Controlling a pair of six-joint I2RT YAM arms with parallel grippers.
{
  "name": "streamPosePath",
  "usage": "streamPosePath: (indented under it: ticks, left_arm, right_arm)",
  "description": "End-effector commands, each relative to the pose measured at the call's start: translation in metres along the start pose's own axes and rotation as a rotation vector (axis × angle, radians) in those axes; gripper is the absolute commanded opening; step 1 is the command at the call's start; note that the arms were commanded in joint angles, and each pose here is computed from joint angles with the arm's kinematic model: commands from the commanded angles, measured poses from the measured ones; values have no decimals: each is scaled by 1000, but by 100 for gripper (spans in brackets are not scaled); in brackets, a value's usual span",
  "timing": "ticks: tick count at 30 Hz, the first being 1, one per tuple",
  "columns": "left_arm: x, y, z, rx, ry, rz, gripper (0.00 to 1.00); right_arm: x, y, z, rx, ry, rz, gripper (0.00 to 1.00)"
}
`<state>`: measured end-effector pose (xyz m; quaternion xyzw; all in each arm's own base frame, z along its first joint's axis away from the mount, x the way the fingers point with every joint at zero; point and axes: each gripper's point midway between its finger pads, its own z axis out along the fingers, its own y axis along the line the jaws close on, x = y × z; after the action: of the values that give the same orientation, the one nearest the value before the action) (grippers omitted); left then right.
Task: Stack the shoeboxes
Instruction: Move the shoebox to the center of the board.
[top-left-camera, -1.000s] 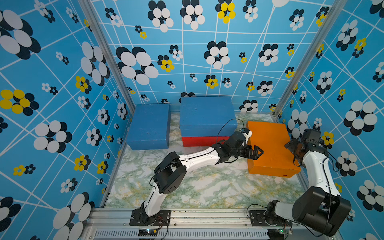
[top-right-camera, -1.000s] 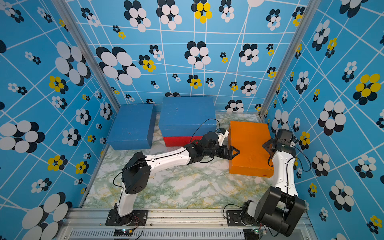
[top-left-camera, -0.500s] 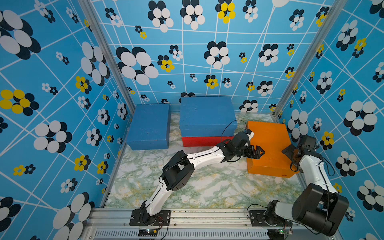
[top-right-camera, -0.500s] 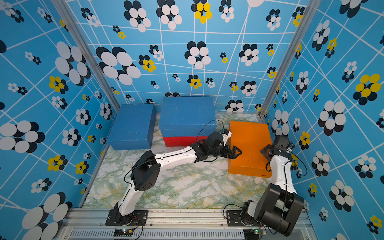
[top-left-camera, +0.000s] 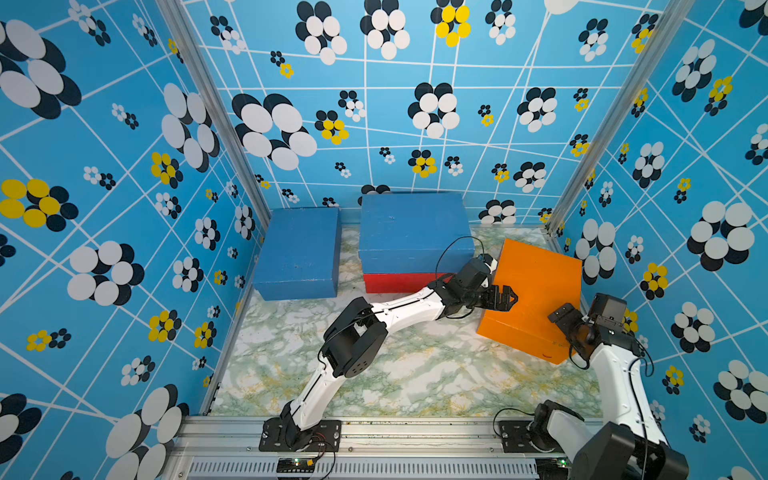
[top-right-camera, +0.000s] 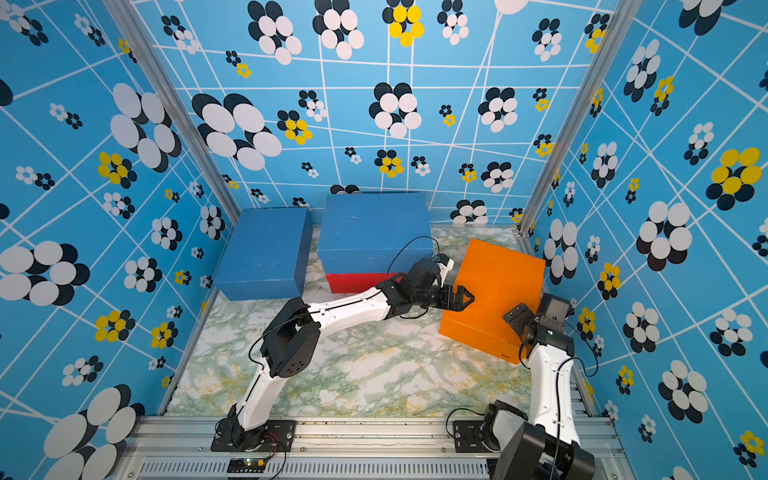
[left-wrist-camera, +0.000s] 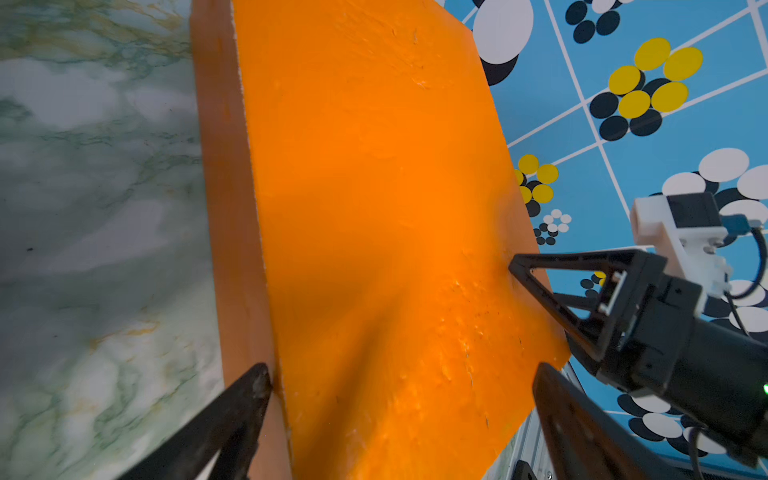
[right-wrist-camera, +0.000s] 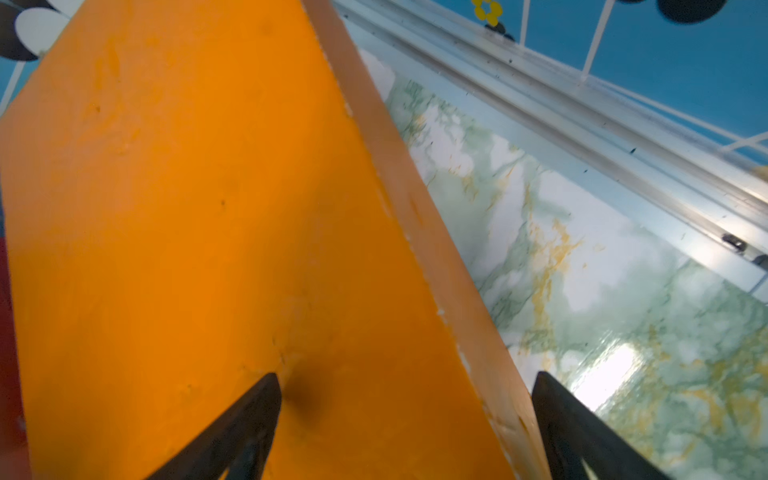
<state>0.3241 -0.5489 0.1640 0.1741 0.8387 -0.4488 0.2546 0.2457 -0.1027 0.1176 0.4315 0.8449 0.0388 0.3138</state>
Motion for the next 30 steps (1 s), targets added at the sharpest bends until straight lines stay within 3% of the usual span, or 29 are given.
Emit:
streamPosePath:
  ticks: [1,5,10,18,25,30]
  left_arm:
    - [-9,-17,-14,22,-13,35,99]
    - [-20,-18,-32,-29,-50,78,100]
    - [-39,-8,-58,-102,-97,105,100]
    - [-47,-19,-85,-129,-140,139,99]
    - [-28,-29,-102,-84,-147,96,100]
    - [-4,-32,-107,-33,-138,77,100]
  right_arm:
    - [44,16,-11,-93,124,8,95]
    - [45,13,-33,-79,92,-19,95]
    - [19,21,-64,-86,2,-52,96]
    - [-41,64,-75,-121,-59,-152,96]
    - [-115,120,-61,-172,-107,-152,96]
    - [-146,129,-34,-126,-152,-125,96]
